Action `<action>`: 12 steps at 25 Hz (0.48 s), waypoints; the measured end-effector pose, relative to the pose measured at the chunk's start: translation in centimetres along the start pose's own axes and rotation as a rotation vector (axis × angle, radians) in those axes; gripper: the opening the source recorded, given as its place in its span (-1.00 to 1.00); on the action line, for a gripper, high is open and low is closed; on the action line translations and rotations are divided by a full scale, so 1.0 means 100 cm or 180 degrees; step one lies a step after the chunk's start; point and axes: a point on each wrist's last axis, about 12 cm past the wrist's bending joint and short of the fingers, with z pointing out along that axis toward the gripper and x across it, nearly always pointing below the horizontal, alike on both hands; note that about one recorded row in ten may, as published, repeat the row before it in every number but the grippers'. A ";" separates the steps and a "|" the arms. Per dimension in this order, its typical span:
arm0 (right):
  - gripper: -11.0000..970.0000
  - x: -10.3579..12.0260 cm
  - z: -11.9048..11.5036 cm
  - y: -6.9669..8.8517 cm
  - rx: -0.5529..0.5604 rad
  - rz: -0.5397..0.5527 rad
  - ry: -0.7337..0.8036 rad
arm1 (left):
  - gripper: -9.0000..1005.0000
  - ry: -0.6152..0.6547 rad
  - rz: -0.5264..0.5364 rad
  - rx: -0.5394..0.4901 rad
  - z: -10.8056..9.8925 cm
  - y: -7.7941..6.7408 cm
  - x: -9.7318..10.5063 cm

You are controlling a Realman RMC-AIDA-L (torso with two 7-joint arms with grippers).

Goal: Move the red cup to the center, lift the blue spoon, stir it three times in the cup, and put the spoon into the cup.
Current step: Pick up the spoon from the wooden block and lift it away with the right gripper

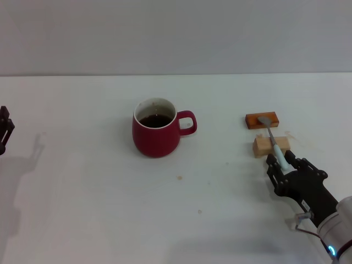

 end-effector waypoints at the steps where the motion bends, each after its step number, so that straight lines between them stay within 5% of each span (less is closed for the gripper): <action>1: -0.13 0.000 0.000 0.000 0.0003 -0.0001 0.0007 | 0.70 0.0001 0.0000 0.0004 0.000 0.000 0.000; 12: -0.27 0.001 0.001 0.000 -0.0005 0.0007 0.0034 | 0.70 0.0003 0.0001 0.0013 0.000 -0.001 0.000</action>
